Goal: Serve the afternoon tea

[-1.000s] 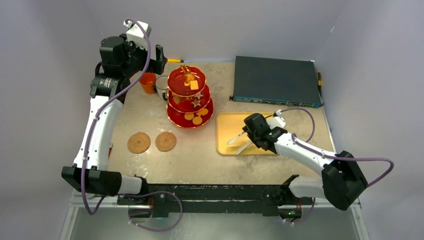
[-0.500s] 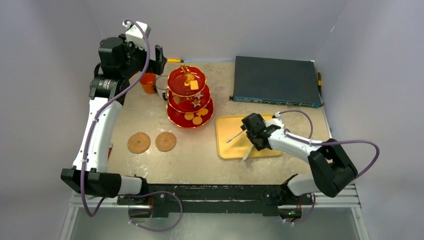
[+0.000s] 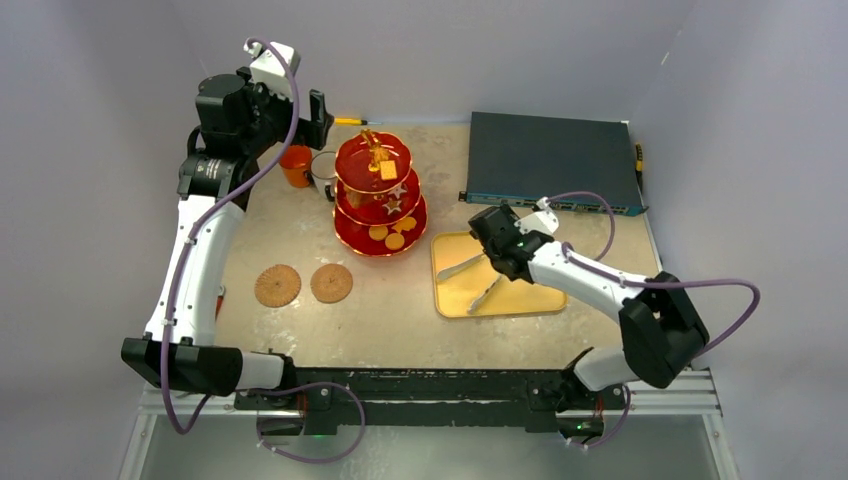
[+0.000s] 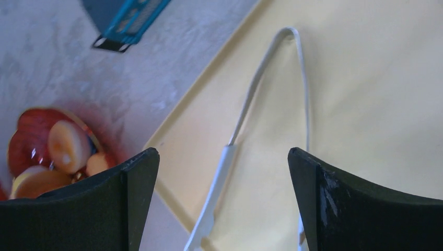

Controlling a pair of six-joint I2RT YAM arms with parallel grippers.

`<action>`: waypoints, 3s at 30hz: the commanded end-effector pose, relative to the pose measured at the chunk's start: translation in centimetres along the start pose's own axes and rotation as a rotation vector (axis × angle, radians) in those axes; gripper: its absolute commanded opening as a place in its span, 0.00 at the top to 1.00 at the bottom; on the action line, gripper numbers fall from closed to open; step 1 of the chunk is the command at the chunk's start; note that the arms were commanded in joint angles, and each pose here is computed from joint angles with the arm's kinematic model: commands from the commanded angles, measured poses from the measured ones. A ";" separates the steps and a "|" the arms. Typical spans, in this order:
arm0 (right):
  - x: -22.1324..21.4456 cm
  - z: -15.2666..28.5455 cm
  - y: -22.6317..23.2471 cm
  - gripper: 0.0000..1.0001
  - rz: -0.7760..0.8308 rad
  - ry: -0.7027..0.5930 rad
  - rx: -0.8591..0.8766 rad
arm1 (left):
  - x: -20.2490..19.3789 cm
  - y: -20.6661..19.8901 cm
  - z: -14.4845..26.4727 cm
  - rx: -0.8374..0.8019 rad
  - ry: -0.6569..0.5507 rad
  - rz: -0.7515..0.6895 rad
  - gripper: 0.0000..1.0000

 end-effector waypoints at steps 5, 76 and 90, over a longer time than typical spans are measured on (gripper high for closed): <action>-0.8 6.4 6.8 0.16 0.304 -0.176 0.296 | 1.5 0.0 0.8 0.000 -0.044 -0.010 0.01; -0.3 5.7 3.5 0.48 0.597 -0.271 0.281 | -6.8 -6.2 -3.3 -0.547 0.234 0.007 0.05; 5.5 12.0 6.0 0.41 0.490 -0.410 0.465 | -9.1 -7.4 -7.5 -0.588 0.234 0.037 0.31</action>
Point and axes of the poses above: each gripper's point midway between its finger pads, its own z axis back along the fingers, its own y axis along the line the jaws close on, x = y × z, the point moved 2 cm from there along z, back along the fingers, and after that the axes turned 9 degrees about z, right-handed, at the moved point
